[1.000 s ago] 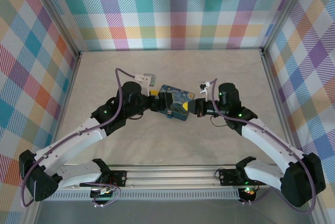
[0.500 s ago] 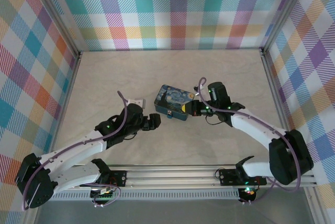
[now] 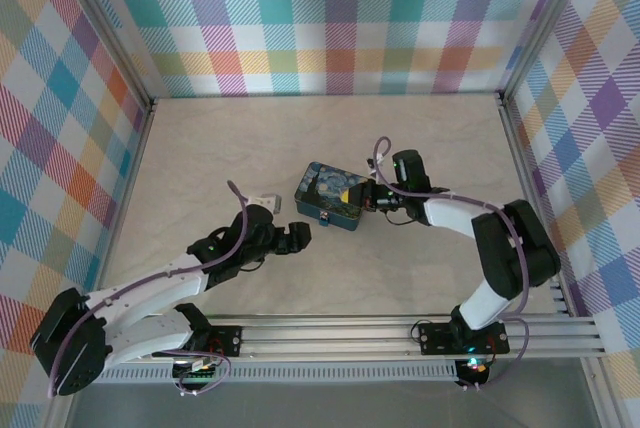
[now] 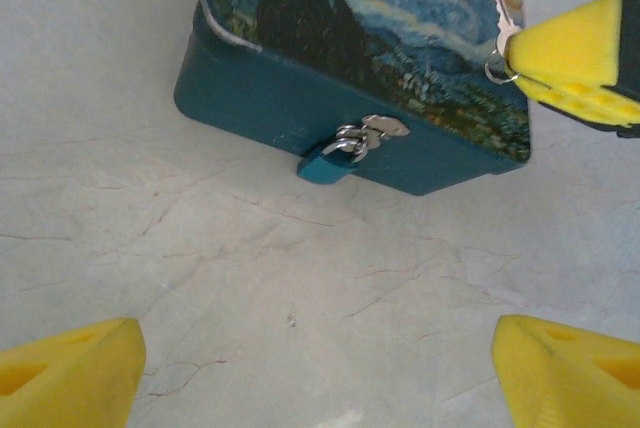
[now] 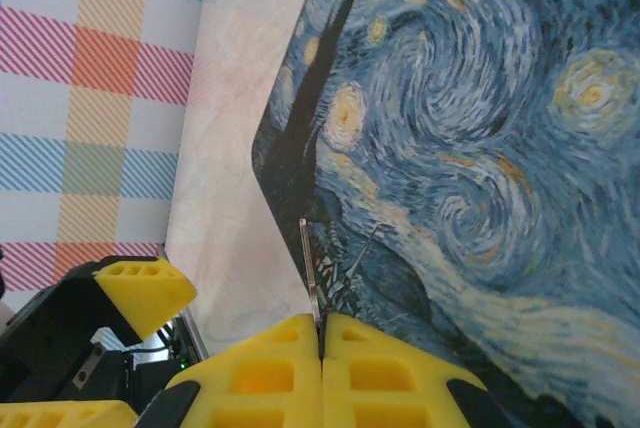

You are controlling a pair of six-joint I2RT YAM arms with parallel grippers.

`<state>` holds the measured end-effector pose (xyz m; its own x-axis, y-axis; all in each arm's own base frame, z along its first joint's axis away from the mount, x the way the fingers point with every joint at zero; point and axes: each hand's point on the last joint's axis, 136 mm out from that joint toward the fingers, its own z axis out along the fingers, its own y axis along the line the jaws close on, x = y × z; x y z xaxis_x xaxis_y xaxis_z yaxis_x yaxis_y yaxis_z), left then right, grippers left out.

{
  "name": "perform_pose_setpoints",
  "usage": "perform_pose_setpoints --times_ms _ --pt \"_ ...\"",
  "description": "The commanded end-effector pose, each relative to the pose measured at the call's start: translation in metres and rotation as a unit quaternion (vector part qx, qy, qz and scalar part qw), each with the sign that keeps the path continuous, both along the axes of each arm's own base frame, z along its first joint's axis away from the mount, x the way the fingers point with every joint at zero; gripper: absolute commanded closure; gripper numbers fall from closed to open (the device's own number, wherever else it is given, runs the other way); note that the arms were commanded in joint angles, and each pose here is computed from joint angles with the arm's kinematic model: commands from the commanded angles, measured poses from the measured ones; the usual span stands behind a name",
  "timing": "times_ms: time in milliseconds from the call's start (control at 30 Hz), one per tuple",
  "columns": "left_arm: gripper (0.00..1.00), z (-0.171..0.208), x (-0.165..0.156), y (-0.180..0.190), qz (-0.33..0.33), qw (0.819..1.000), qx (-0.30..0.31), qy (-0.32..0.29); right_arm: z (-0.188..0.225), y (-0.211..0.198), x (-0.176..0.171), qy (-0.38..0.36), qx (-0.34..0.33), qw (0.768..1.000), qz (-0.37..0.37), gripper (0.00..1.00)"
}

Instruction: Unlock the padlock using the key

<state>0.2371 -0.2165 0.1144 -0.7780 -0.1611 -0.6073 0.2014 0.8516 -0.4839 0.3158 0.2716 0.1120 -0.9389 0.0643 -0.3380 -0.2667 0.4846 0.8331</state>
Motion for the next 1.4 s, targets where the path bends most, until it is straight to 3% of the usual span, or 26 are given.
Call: perform_pose_setpoints --times_ms 0,233,600,800,933,1367 --pt "0.1 -0.007 0.005 -0.01 -0.005 1.0 -0.021 0.002 0.02 0.013 0.013 -0.031 0.031 0.999 0.02 1.0" --pt "0.01 -0.015 0.026 -0.019 0.007 0.999 -0.026 -0.028 -0.008 0.008 0.017 -0.006 -0.008 1.0 0.009 1.0" --pt "0.01 -0.041 0.04 -0.049 -0.056 0.997 -0.037 -0.026 -0.048 -0.006 0.004 0.048 -0.073 0.996 0.003 1.0" --pt "0.08 -0.052 0.045 -0.059 -0.071 0.996 -0.042 -0.019 -0.051 -0.007 0.002 0.052 -0.076 0.996 0.003 1.0" --pt "0.2 -0.06 0.051 -0.062 -0.073 0.997 -0.033 -0.017 -0.051 -0.006 0.001 0.052 -0.072 0.996 0.006 1.0" --pt "0.33 -0.066 0.066 -0.073 -0.081 0.996 -0.015 -0.03 -0.049 -0.006 0.001 0.048 -0.069 0.996 0.009 1.0"
